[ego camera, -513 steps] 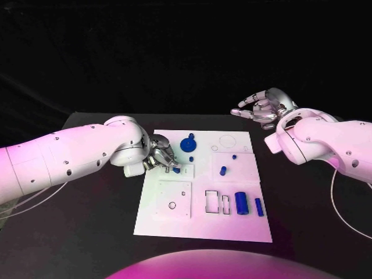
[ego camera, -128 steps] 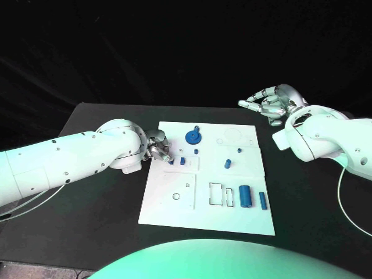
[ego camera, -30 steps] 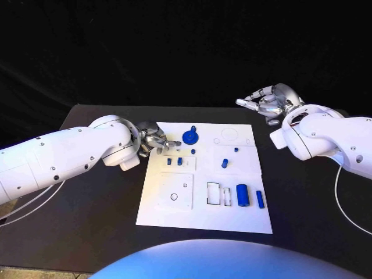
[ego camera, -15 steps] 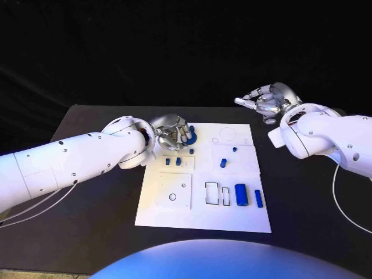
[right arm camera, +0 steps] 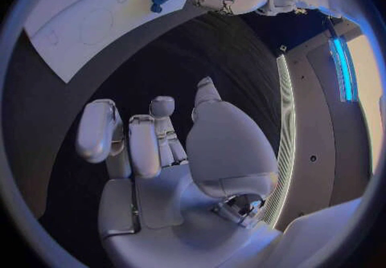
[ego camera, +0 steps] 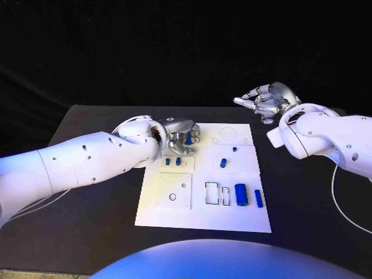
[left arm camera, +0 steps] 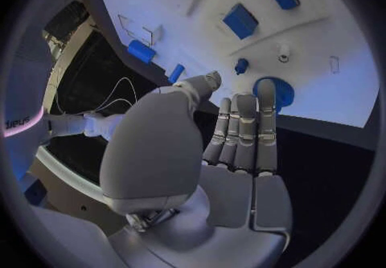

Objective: Assemble the parts on the task board

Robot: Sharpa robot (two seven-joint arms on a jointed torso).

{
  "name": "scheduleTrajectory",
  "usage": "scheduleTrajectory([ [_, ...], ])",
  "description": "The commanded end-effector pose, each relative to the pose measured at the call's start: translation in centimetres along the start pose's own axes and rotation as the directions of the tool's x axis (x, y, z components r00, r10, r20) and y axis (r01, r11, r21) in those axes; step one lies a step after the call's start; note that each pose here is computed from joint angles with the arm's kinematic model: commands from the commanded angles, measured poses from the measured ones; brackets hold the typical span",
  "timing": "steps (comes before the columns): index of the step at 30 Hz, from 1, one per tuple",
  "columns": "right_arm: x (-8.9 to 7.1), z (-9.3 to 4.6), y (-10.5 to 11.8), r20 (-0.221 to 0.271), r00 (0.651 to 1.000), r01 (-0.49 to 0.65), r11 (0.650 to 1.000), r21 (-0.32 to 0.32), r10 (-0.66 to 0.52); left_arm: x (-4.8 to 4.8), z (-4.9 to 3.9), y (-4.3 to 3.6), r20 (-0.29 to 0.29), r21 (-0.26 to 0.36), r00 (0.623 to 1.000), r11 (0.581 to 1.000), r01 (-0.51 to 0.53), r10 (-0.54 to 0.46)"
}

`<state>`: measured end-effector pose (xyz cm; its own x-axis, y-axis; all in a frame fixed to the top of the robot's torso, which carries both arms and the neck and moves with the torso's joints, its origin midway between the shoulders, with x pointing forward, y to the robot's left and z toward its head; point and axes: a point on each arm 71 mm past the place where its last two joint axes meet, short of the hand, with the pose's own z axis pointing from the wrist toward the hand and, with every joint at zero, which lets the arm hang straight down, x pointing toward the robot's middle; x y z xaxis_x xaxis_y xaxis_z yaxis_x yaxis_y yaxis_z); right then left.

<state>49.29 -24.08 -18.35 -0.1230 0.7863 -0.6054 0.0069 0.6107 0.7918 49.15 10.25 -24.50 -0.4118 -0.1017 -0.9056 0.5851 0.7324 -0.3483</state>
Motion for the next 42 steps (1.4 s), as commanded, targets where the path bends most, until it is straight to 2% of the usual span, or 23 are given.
scheduleTrajectory([
  [1, 0.1, 0.0, 0.2, 0.004, 1.0, 0.0, 1.0, -0.022, 0.0, 0.48, 0.36, -0.12, -0.063, 0.008, 0.994, 0.996, -0.088, 0.088],
  [15, -0.2, 0.0, 0.4, 0.04, 0.998, -0.038, 0.998, -0.051, 0.04, 0.85, 1.23, -0.04, -0.106, -0.009, 0.987, 0.992, -0.123, 0.122],
  [42, -0.3, 0.1, 0.8, 0.068, 0.993, -0.094, 0.991, -0.097, 0.101, 1.26, 2.2, 0.24, -0.126, -0.015, 0.982, 0.99, -0.14, 0.137],
])
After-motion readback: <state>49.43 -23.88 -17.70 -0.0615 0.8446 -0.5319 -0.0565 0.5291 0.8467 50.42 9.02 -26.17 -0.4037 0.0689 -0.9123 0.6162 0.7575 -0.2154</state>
